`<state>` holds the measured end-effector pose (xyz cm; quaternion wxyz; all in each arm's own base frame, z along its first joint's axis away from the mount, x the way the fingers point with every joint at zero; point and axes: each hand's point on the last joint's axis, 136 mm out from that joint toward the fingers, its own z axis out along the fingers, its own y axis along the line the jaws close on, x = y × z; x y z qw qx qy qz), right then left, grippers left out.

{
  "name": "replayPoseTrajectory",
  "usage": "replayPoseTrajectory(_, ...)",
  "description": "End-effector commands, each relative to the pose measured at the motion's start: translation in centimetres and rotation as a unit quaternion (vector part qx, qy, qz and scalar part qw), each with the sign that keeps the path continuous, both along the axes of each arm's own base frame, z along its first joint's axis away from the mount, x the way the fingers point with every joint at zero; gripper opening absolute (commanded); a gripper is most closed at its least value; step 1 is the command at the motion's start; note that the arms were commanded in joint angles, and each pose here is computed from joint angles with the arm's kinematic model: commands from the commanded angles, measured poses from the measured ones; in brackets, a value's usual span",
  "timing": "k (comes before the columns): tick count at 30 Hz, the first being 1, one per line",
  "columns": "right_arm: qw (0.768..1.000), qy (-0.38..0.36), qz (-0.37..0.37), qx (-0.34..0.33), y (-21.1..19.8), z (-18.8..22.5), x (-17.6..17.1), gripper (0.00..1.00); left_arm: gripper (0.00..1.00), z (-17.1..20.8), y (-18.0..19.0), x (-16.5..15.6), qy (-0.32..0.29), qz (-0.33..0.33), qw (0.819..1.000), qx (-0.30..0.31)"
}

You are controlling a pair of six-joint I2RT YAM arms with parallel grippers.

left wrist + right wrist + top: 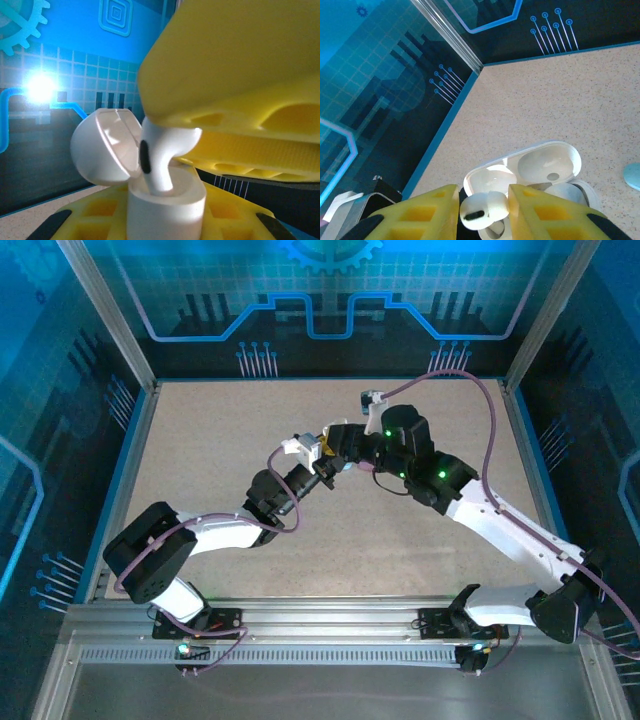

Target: Insert wireless bluetooth earbuds into charging case

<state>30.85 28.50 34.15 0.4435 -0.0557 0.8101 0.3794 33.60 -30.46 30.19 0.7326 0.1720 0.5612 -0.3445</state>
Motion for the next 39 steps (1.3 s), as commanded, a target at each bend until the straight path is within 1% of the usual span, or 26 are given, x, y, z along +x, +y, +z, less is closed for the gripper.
replayPoseTrajectory(1, 1.0, 0.004, 0.002, -0.023, -0.3, -0.2, -0.8, 0.35, 0.21, 3.8, 0.5, -0.7, -0.043, -0.001, 0.998, -0.05)
replayPoseTrajectory(9, 0.999, -0.011, 0.0, -0.031, -0.7, 1.0, -0.9, 0.36, 0.21, 3.8, 0.4, -0.7, -0.042, -0.003, 0.998, -0.049)
replayPoseTrajectory(17, 0.999, -0.031, 0.013, -0.03, -0.9, 2.8, -1.4, 0.46, 0.21, 3.5, 0.3, -0.8, -0.038, -0.008, 0.998, -0.044)
replayPoseTrajectory(21, 0.998, -0.053, 0.028, -0.031, -0.9, 4.7, -2.0, 0.49, 0.21, 2.9, 0.1, -0.8, -0.031, -0.013, 0.999, -0.038)
replayPoseTrajectory(26, 0.996, -0.078, 0.016, -0.045, -2.6, 6.5, -1.9, 0.5, 0.21, 2.4, -0.2, -1.2, -0.029, -0.027, 0.999, -0.031)
replayPoseTrajectory(29, 0.995, -0.074, 0.028, -0.063, -3.0, 6.5, -1.7, 0.45, 0.21, 2.3, -0.4, -1.3, -0.026, -0.035, 0.999, -0.031)
replayPoseTrajectory(31, 0.994, -0.053, 0.058, -0.069, -2.5, 5.8, -1.9, 0.36, 0.21, 2.2, -0.5, -1.4, -0.024, -0.039, 0.998, -0.032)
replayPoseTrajectory(33, 0.993, -0.025, 0.091, -0.07, -1.8, 4.9, -2.2, 0.24, 0.21, 2.3, -0.5, -1.4, -0.025, -0.04, 0.998, -0.032)
replayPoseTrajectory(34, 0.992, -0.01, 0.098, -0.075, -1.7, 4.3, -2.4, 0.2, 0.21, 2.4, -0.5, -1.4, -0.025, -0.041, 0.998, -0.033)
replayPoseTrajectory(37, 0.989, 0.016, 0.114, -0.091, -1.5, 2.8, -2.7, 0.15, 0.21, 2.4, -0.5, -1.5, -0.024, -0.043, 0.998, -0.035)
replayPoseTrajectory(39, 0.988, 0.025, 0.121, -0.095, -1.4, 2.3, -2.9, 0.15, 0.21, 2.4, -0.5, -1.5, -0.024, -0.043, 0.998, -0.036)
